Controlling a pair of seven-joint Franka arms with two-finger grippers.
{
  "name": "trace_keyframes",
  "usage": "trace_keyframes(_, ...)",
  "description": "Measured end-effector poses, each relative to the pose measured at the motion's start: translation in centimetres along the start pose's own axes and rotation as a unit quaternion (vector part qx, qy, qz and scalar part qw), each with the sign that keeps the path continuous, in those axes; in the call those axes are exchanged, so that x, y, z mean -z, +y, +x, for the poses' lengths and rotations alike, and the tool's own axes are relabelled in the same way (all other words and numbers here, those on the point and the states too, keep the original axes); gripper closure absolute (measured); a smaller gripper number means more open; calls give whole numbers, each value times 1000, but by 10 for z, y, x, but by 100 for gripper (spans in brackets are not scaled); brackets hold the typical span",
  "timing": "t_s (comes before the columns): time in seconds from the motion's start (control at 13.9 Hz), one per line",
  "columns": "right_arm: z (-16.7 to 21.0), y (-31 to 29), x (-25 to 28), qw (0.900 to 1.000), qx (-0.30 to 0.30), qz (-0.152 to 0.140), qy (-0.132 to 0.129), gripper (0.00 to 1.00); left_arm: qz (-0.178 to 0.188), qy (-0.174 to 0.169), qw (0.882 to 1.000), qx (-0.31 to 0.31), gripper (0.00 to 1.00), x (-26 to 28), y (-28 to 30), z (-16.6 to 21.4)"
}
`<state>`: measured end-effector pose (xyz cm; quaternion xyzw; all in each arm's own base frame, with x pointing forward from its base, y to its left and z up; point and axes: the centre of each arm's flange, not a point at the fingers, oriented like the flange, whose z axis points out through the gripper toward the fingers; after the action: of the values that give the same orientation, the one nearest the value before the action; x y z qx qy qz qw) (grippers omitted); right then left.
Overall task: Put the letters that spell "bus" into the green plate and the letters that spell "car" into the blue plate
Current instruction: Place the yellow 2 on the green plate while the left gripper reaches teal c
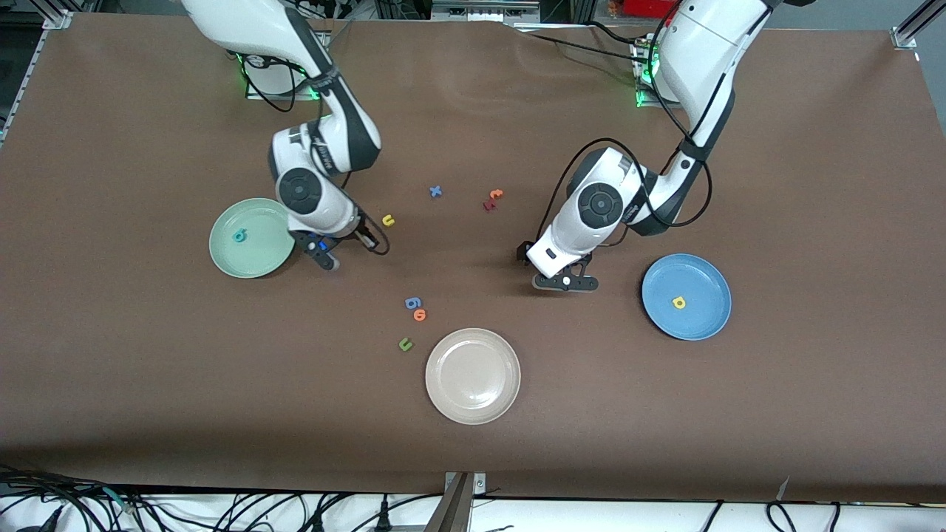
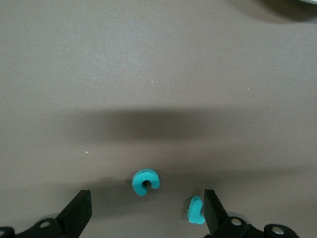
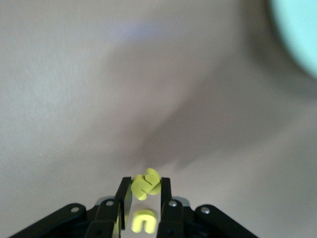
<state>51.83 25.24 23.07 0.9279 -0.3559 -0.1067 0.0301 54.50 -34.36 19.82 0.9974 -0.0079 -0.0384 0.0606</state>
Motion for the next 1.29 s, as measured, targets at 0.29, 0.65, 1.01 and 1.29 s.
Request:
trace_keyframes(0.29,77,54,73,997,64,-30,-39,73,0,-4,1000,4,0,-8,0,3)
trace_keyframes(0.65,154,127,53,984,156,-49,-65,73,20,-1,1000,-15,1,-17,-3,2)
trace_keyframes(1.01,167,148,-23,979,183,-76,-52,73,29,-1,999,-20,7,-19,-8,4)
trace_keyframes(1.29,167,147,-27,978,189,-77,-47,58,40,0,999,-33,16,-21,-7,2)
